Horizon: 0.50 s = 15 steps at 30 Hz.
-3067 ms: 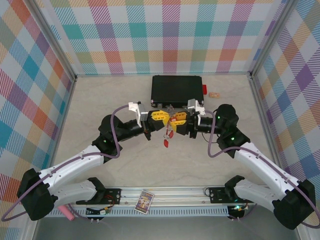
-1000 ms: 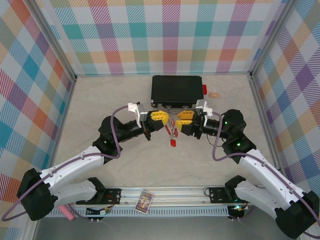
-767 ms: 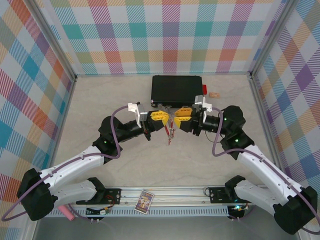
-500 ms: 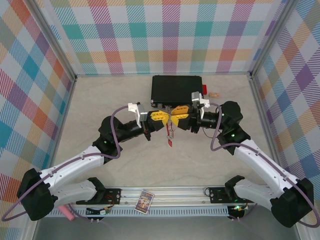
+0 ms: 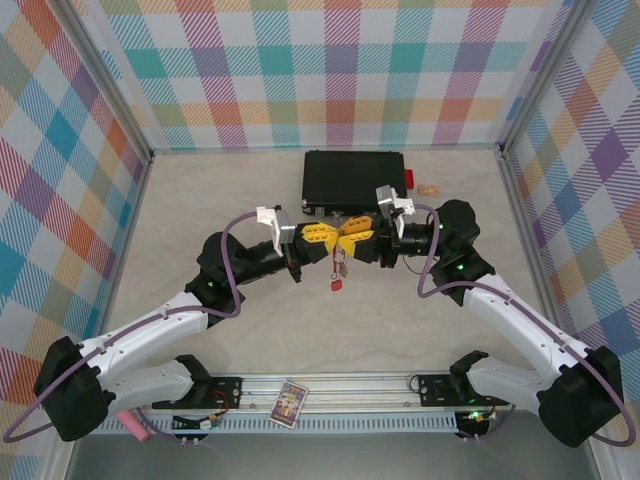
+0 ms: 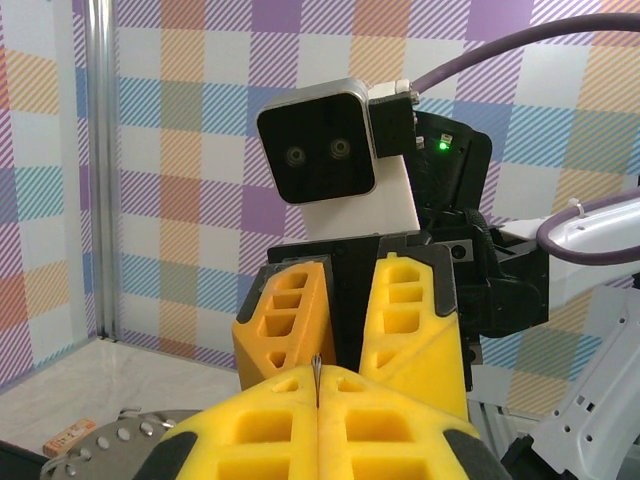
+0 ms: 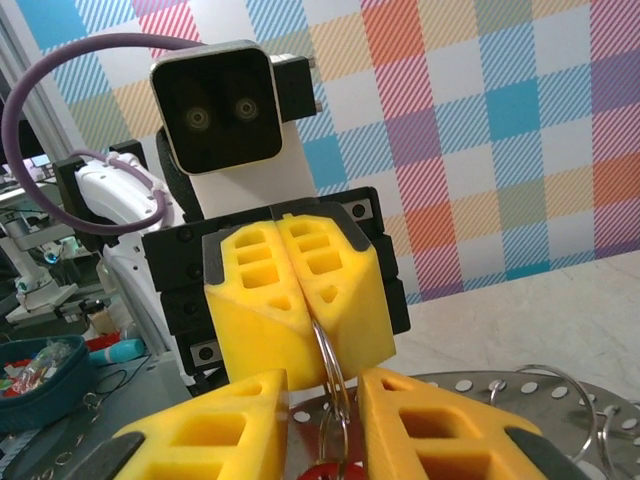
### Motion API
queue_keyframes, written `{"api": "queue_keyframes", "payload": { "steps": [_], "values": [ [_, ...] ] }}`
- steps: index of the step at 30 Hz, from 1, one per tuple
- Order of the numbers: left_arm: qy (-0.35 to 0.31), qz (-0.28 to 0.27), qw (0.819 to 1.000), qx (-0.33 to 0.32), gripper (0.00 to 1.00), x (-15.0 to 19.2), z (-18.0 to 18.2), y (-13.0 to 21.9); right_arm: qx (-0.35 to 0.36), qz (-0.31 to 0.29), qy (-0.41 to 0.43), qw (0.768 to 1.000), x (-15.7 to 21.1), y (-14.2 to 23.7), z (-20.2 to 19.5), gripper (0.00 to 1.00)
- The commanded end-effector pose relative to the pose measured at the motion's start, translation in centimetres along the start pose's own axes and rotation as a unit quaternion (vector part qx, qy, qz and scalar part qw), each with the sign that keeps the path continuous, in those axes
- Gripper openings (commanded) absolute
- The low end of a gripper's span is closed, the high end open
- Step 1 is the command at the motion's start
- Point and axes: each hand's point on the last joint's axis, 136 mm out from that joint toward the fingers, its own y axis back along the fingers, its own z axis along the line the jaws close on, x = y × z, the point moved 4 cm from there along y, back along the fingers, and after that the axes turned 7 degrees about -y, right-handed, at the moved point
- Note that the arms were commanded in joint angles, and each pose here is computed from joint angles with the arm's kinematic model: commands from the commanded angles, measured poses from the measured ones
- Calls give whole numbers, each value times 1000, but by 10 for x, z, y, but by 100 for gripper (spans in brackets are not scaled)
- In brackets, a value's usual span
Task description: Put the keys on the keyring
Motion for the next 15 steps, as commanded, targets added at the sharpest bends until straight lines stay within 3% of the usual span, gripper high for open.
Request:
{"api": "queue_keyframes", "payload": {
  "steps": [1,5,9,15],
  "values": [
    [-11,-29,999,18,0,-17,-7,0,-24,-11,29,999,-17,0,12,23],
    [-9,-26,999,18,0,-15,-6,0,-29,-10,28,999,-16,0,12,16],
    [-9,-27,999,17,0,-16,-6,0,-34,-6,29,999,-15,-1,13,1],
    [-8,-26,1000,15,0,-17,-6,0,-20,-2,32,999,-10,1,11,0]
  ]
}}
